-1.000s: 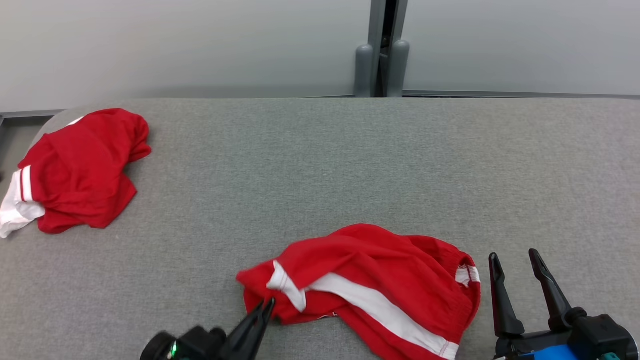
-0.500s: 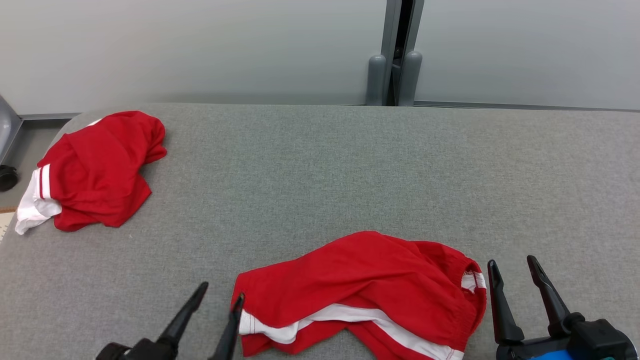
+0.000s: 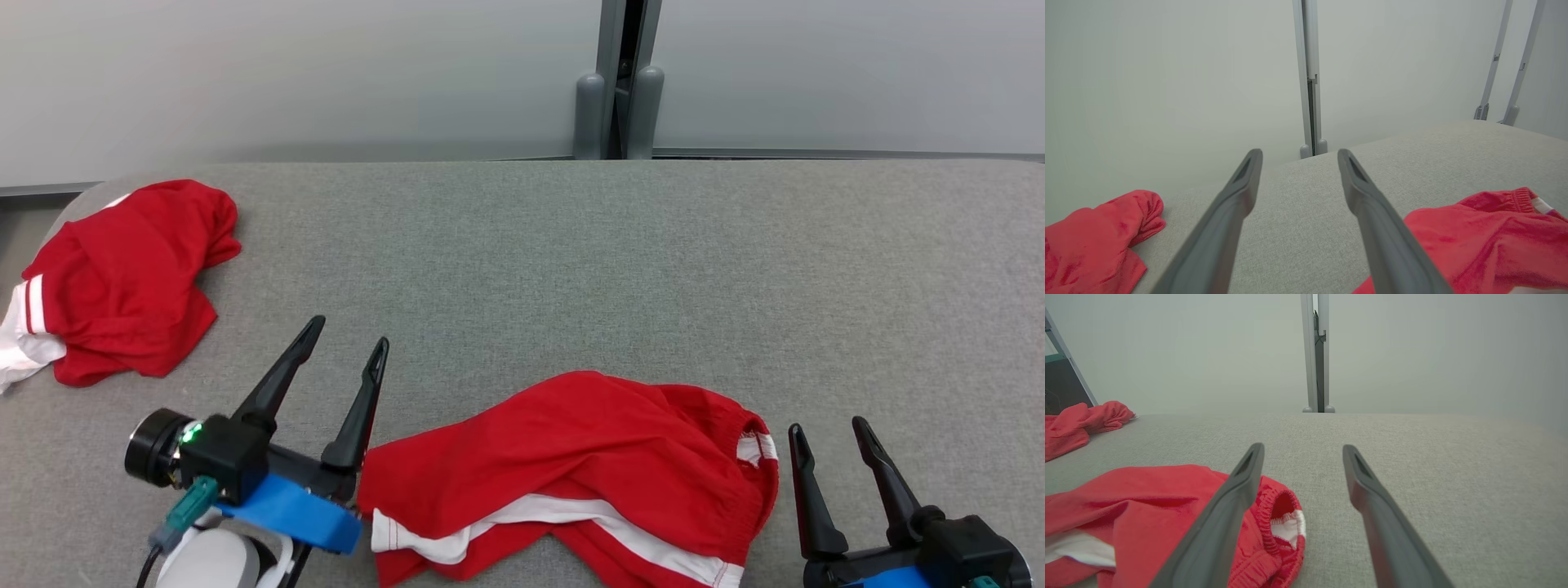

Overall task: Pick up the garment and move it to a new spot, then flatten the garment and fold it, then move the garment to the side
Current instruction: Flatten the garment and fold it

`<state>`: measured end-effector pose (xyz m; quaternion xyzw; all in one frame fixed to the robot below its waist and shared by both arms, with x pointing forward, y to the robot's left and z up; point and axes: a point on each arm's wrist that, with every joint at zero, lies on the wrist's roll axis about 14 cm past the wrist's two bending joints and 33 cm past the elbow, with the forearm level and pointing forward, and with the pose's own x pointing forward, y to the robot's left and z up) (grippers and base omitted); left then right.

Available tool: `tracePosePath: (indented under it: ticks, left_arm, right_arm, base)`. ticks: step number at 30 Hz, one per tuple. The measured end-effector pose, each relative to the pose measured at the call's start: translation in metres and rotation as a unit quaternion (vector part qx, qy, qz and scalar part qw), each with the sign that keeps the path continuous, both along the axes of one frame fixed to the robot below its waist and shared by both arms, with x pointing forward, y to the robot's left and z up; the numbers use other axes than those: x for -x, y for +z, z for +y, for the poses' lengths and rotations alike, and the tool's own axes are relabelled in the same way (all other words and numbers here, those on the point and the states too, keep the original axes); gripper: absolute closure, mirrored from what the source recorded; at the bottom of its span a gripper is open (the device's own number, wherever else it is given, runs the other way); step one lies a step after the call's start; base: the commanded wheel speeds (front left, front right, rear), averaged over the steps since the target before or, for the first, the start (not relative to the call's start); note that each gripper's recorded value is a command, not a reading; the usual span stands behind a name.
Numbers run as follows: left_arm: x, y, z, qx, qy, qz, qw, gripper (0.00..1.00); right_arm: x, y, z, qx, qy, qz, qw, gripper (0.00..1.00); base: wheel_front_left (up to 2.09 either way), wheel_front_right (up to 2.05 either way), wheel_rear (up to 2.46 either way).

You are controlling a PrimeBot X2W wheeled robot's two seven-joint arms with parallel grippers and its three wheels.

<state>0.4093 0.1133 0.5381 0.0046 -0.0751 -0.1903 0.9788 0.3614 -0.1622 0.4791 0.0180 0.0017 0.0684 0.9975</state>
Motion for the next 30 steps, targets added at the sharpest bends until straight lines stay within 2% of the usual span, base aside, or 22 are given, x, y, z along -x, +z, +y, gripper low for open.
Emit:
tracePosePath:
  ticks: [4, 8, 12, 18, 24, 26, 28, 29, 30]
  left_arm:
    - [-0.02, -0.01, -0.011, -0.015, -0.023, 0.027, 0.999, 0.0]
    - [-0.027, -0.045, -0.018, -0.033, -0.041, 0.104, 0.993, 0.0]
    - [-0.017, -0.094, -0.019, -0.065, -0.054, 0.203, 0.976, 0.0]
    - [0.003, -0.137, -0.017, -0.089, -0.069, 0.303, 0.946, 0.0]
    - [0.026, -0.158, -0.019, -0.109, -0.094, 0.365, 0.92, 0.0]
    - [0.027, -0.156, -0.022, -0.094, -0.097, 0.37, 0.919, 0.0]
    - [0.032, -0.158, -0.023, -0.104, -0.105, 0.374, 0.915, 0.0]
    - [0.032, -0.157, -0.022, -0.102, -0.106, 0.375, 0.915, 0.41]
    - [0.034, -0.158, -0.022, -0.102, -0.107, 0.378, 0.914, 0.91]
  right_arm:
    - [0.0, -0.003, -0.005, 0.003, -0.008, 0.005, 1.0, 0.0]
    - [0.002, -0.006, -0.012, 0.004, -0.019, 0.01, 1.0, 0.0]
    - [0.003, -0.009, -0.018, 0.005, -0.03, 0.015, 0.999, 0.0]
    - [0.002, -0.01, -0.022, 0.005, -0.036, 0.016, 0.999, 0.0]
    - [0.0, -0.009, -0.02, 0.007, -0.034, 0.014, 0.999, 0.0]
    - [0.0, -0.008, -0.02, 0.007, -0.033, 0.013, 0.999, 0.0]
    - [0.0, -0.008, -0.02, 0.007, -0.033, 0.012, 0.999, 0.0]
    - [0.0, -0.007, -0.02, 0.007, -0.033, 0.012, 0.999, 0.0]
    - [0.0, -0.007, -0.02, 0.007, -0.033, 0.011, 0.999, 0.0]
  base:
    - [0.0, 0.0, 0.0]
    - [0.0, 0.0, 0.0]
    - [0.0, 0.0, 0.0]
    - [0.0, 0.0, 0.0]
    - [0.0, 0.0, 0.0]
    - [0.0, 0.0, 0.0]
    - [0.0, 0.0, 0.0]
    - [0.0, 0.0, 0.0]
    - [0.0, 0.0, 0.0]
